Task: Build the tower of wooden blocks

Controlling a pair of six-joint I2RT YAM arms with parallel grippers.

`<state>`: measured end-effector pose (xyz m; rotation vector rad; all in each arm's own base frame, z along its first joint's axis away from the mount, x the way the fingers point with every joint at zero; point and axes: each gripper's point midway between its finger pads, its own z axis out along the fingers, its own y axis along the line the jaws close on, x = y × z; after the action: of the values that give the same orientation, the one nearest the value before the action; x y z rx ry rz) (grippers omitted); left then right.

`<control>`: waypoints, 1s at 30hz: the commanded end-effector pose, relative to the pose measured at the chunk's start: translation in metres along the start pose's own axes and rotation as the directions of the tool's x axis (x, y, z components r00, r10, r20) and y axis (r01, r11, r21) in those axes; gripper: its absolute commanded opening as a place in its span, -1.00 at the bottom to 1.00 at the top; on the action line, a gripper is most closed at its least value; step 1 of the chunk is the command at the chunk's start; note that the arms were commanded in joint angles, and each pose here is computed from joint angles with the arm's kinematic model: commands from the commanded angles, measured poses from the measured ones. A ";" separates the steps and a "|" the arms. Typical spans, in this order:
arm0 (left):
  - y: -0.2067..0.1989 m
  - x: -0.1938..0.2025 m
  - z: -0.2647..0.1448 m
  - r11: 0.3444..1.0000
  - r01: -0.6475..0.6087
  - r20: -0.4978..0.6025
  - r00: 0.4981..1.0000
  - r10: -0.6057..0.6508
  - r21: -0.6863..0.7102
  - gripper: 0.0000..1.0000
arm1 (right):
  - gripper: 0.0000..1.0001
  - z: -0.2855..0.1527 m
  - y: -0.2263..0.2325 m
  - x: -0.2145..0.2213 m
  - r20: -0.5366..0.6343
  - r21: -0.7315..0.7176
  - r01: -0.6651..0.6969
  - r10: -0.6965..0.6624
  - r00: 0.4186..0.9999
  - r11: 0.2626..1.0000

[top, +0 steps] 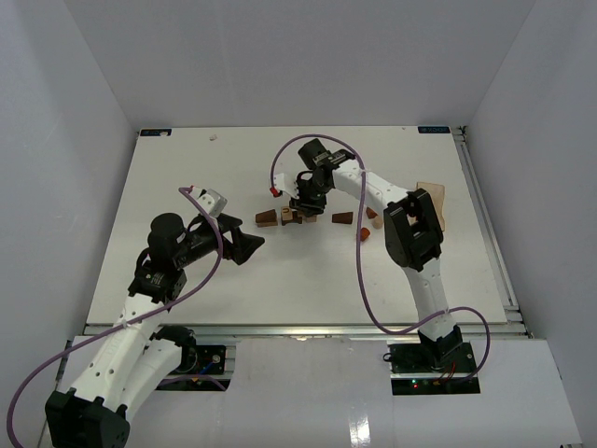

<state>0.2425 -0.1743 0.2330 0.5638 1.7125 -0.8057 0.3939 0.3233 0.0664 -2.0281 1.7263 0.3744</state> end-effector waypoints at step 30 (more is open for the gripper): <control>0.000 -0.007 -0.004 1.000 -0.026 0.028 0.999 0.027 -0.009 0.96 | -0.41 0.000 -0.004 -0.017 -0.001 0.030 0.020 -0.020 1.000 0.999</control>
<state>0.2420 -0.1736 0.2352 0.5663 1.7025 -0.7990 0.3879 0.3321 0.0657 -2.0474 1.7145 0.3625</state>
